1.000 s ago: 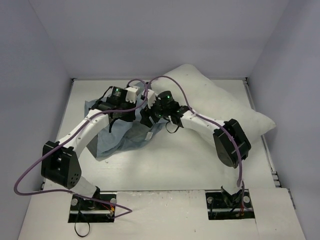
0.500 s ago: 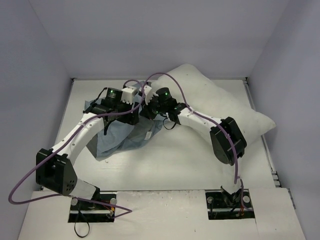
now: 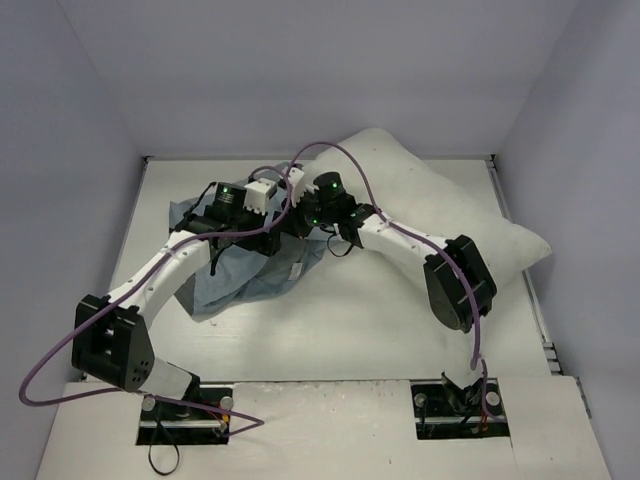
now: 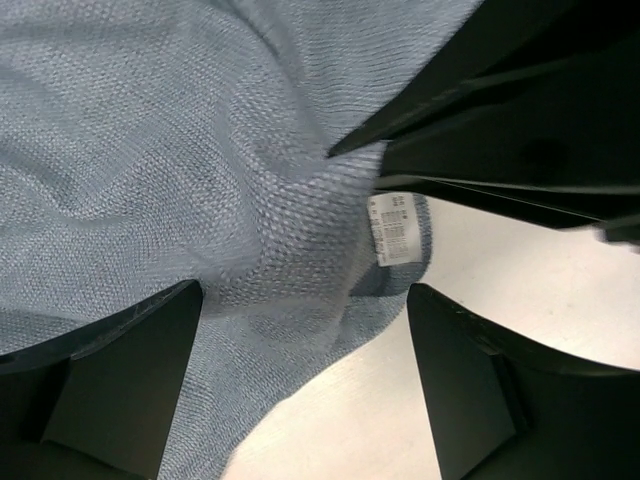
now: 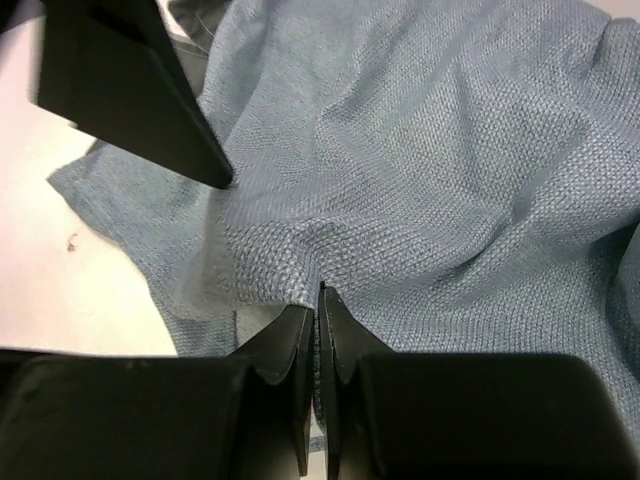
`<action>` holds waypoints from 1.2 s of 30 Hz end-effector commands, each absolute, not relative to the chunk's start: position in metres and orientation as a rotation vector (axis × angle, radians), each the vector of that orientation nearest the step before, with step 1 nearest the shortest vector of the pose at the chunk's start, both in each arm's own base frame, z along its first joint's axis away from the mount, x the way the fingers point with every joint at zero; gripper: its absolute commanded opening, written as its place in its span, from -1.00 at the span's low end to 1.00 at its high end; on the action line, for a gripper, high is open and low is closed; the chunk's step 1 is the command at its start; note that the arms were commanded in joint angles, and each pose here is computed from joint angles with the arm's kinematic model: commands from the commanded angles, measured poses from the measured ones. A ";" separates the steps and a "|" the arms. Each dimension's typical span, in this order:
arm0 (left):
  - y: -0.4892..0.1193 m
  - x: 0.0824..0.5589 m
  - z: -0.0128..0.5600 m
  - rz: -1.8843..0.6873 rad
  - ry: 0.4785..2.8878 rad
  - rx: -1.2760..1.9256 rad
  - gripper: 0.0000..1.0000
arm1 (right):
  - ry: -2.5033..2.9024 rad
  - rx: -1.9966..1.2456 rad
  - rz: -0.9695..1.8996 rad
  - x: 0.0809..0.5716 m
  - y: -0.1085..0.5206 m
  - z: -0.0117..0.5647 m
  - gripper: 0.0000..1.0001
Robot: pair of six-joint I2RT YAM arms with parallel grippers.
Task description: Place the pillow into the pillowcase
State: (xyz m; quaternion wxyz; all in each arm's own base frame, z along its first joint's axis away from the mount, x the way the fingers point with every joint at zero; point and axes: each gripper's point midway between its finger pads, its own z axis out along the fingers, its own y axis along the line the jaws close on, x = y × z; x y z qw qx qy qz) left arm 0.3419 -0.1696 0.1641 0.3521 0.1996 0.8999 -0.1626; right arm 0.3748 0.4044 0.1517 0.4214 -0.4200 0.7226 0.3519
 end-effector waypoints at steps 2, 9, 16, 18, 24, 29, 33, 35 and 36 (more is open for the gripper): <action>-0.167 0.368 0.175 -0.337 2.209 0.485 0.60 | 1.565 -1.016 0.949 0.370 0.412 0.256 -1.00; -0.160 0.394 0.188 -0.243 2.118 0.427 0.60 | 1.558 -1.016 0.971 0.363 0.409 0.265 -1.00; -0.156 0.404 0.196 -0.204 2.081 0.408 0.60 | 1.591 -1.016 0.984 0.360 0.406 0.255 -1.00; -0.155 0.405 0.197 -0.195 2.069 0.409 0.60 | 1.596 -1.017 0.989 0.360 0.405 0.253 -1.00; -0.155 0.407 0.190 -0.181 2.080 0.421 0.59 | 1.604 -1.023 1.024 0.356 0.407 0.251 -1.00; -0.152 0.413 0.184 -0.147 2.075 0.413 0.42 | 1.601 -1.040 1.043 0.353 0.406 0.250 -1.00; -0.156 0.420 0.187 -0.159 2.068 0.426 -0.28 | 1.614 -1.043 1.051 0.352 0.400 0.246 -1.00; -0.159 0.422 0.191 -0.173 2.063 0.433 -0.62 | 1.626 -1.045 1.056 0.351 0.397 0.241 -1.00; -0.160 0.422 0.189 -0.173 2.071 0.439 -0.89 | 1.633 -1.038 1.047 0.353 0.394 0.240 -1.00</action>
